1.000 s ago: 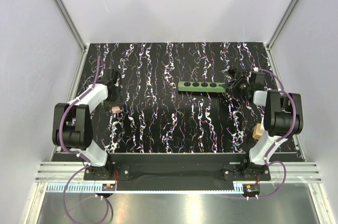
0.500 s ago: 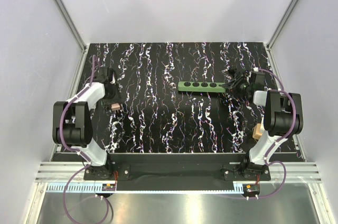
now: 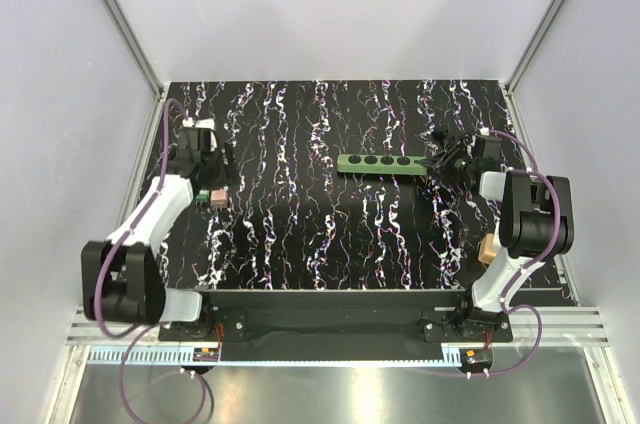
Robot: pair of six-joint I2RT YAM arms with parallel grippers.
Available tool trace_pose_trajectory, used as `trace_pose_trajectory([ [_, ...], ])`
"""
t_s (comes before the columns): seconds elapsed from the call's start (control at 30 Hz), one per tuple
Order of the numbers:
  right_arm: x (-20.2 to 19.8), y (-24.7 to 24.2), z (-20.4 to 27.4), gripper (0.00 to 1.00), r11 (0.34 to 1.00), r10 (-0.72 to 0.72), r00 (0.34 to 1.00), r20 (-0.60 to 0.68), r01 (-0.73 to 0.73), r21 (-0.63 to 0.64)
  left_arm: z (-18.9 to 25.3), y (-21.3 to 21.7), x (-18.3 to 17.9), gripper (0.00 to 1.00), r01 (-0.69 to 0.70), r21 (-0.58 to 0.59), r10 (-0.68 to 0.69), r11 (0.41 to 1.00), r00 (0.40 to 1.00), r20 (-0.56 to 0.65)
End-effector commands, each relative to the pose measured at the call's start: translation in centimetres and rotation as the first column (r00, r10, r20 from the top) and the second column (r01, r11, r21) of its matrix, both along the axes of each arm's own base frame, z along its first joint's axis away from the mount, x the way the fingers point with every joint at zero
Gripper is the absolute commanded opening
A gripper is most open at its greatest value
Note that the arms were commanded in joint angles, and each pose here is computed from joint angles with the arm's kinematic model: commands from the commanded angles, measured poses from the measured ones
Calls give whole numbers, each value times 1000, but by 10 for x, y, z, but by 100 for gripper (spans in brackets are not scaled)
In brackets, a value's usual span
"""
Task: Pull the plug off the socket
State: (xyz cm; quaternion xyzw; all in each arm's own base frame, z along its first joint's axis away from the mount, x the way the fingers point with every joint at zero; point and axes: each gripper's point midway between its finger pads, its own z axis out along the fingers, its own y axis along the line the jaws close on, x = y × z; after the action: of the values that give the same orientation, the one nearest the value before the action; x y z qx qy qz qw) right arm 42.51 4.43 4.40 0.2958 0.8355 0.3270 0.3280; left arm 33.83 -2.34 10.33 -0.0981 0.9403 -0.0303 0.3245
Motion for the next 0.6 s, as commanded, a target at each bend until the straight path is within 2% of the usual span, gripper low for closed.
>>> trace_pose_trajectory([
  [0.0,-1,-14,-13,0,995,-4,1000,-7,3,-100,40,-26,10,76,109,-12,-105,994,979,173],
  [0.2,-1,-13,-13,0,995,3,1000,-6,-3,-98,70,-45,-4,75,195,-33,-179,980,946,269],
  [0.4,-3,-9,-11,0,996,26,1000,9,-25,-87,112,-66,-19,75,277,-81,-219,957,881,420],
  [0.57,-4,-1,-9,0,995,74,997,32,-71,-76,132,-81,-31,75,353,-127,-255,927,840,479],
])
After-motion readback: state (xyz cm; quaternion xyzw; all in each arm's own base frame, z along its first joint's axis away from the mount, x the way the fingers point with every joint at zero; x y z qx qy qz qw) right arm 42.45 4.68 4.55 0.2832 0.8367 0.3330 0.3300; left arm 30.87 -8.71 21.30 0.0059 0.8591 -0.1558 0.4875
